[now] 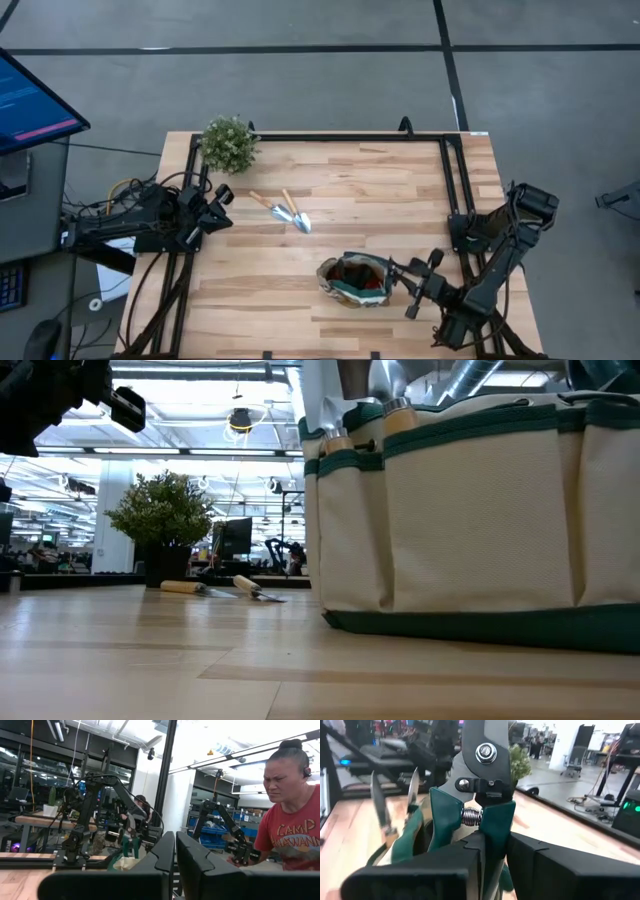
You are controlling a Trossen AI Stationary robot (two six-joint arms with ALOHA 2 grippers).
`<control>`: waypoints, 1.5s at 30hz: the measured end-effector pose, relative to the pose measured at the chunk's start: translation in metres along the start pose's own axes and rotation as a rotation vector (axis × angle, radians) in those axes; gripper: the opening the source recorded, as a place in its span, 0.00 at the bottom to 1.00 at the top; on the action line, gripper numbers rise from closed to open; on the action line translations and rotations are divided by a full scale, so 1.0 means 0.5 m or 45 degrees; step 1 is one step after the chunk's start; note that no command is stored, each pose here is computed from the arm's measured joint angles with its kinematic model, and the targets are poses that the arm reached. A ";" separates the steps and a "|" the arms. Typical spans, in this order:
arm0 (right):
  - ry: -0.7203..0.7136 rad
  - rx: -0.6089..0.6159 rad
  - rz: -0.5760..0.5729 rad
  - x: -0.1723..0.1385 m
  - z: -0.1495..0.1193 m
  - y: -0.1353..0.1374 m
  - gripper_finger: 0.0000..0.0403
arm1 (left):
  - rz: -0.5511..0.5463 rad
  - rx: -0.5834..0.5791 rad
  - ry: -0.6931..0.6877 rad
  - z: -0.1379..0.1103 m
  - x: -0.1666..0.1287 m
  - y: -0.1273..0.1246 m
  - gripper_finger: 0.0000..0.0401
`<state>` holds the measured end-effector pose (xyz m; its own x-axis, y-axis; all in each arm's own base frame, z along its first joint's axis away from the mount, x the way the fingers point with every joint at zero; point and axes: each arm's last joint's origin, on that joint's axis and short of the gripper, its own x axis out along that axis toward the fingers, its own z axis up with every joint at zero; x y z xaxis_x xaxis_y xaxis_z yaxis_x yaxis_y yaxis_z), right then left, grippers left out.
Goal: Pick & Place Garden tools in Gardening bag
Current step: Put the green shear scissors into the yellow gardening bag
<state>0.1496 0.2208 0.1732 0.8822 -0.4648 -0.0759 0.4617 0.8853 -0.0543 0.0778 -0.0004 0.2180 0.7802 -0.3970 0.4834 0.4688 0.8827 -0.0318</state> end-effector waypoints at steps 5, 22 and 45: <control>0.033 -0.016 0.034 -0.009 -0.001 0.012 0.12 | 0.000 0.000 0.000 0.000 0.000 0.000 0.04; -0.012 0.095 0.134 -0.051 0.039 0.061 0.12 | 0.000 0.000 0.000 0.000 0.000 0.000 0.04; 0.265 -0.307 0.425 0.112 0.121 0.096 0.12 | 0.000 0.000 0.000 0.000 0.000 0.000 0.04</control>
<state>0.2267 0.2382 0.2265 0.9301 -0.1694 -0.3259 0.0992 0.9702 -0.2212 0.0778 -0.0004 0.2180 0.7803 -0.3968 0.4835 0.4687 0.8828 -0.0319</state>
